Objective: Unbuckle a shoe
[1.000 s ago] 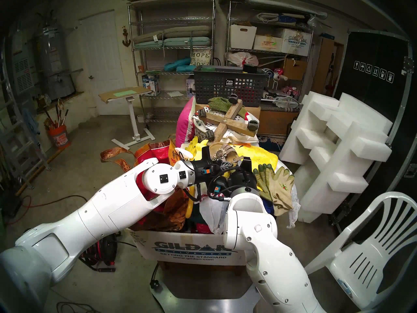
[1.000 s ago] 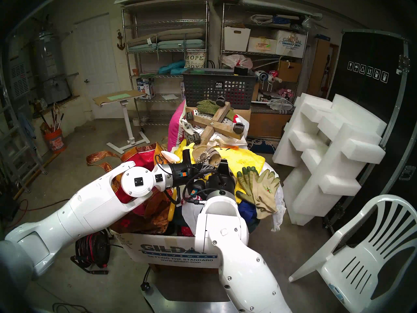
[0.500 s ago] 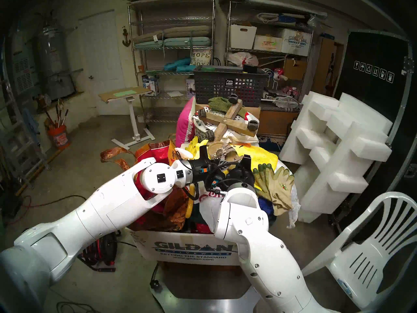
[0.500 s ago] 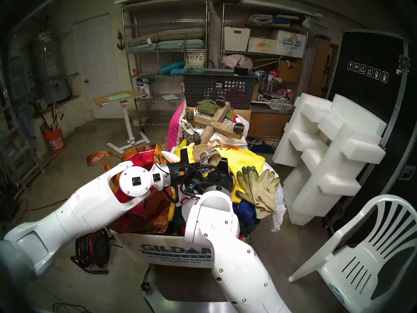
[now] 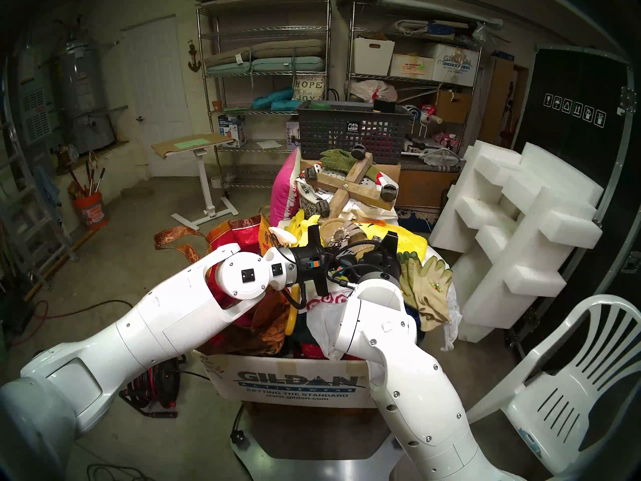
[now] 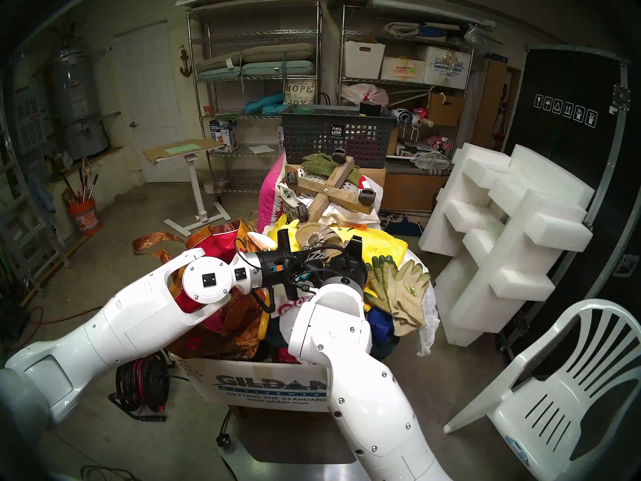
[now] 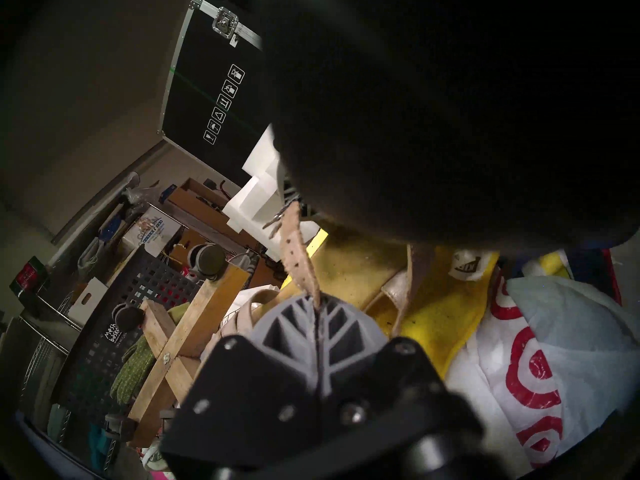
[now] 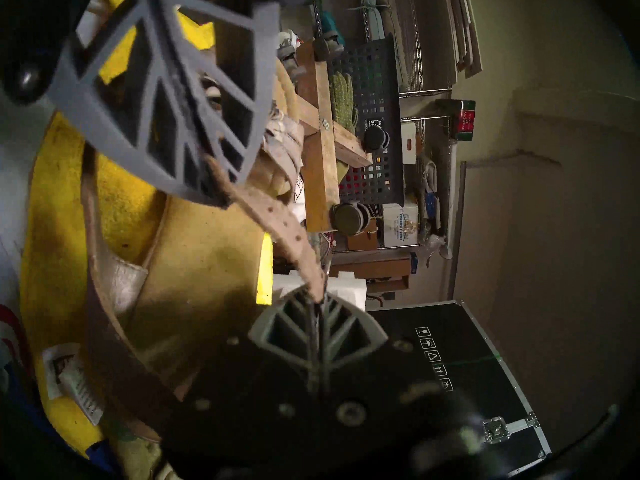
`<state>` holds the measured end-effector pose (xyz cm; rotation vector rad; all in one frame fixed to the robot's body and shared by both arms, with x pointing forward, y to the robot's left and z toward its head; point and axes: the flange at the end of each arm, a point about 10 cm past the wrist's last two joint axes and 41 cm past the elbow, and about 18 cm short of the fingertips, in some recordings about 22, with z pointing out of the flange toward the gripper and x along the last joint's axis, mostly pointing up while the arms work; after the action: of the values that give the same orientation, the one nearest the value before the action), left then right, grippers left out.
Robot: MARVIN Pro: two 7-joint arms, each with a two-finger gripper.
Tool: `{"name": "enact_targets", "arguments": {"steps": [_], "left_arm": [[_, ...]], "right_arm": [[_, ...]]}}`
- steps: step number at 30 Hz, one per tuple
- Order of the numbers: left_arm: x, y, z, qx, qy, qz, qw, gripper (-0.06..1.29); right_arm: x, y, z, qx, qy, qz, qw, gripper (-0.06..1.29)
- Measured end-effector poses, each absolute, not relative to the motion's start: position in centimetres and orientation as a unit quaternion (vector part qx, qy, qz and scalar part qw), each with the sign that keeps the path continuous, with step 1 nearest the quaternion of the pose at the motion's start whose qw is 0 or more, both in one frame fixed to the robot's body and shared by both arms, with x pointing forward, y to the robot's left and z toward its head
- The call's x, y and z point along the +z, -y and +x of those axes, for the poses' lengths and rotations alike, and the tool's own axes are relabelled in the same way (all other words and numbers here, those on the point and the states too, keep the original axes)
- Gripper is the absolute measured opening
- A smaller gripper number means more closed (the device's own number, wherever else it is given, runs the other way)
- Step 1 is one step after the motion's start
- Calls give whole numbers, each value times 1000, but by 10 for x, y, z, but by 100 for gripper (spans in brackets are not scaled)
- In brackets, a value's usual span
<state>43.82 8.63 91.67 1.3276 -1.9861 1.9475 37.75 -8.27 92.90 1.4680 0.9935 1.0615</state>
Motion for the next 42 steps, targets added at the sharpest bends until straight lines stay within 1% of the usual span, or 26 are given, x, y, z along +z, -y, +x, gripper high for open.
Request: {"name": "enact_targets", "arguments": {"steps": [8, 17, 27, 36, 38, 39, 40, 41, 42], "left_arm": [[916, -82, 439, 634, 639, 435, 16, -2], [928, -78, 450, 662, 608, 436, -43, -2], [947, -72, 460, 684, 580, 434, -82, -2], [950, -67, 462, 682, 576, 440, -98, -2], [950, -67, 462, 681, 576, 442, -100, 1], [951, -67, 462, 681, 575, 442, -100, 5], [951, -67, 463, 681, 575, 443, -101, 13], [952, -67, 463, 681, 574, 443, -102, 34], [953, -67, 463, 681, 574, 443, -103, 61]], "right_arm": [[930, 90, 379, 447, -404, 624, 498, -3], [932, 98, 382, 461, -397, 640, 470, -3], [933, 100, 387, 490, -387, 652, 430, -3], [931, 101, 390, 512, -376, 653, 412, -3], [931, 100, 389, 516, -376, 653, 409, -3], [930, 100, 389, 517, -376, 653, 408, -3], [930, 100, 389, 518, -376, 653, 406, -3], [930, 99, 388, 519, -376, 653, 404, -3], [929, 99, 388, 520, -376, 653, 402, -3]]}}
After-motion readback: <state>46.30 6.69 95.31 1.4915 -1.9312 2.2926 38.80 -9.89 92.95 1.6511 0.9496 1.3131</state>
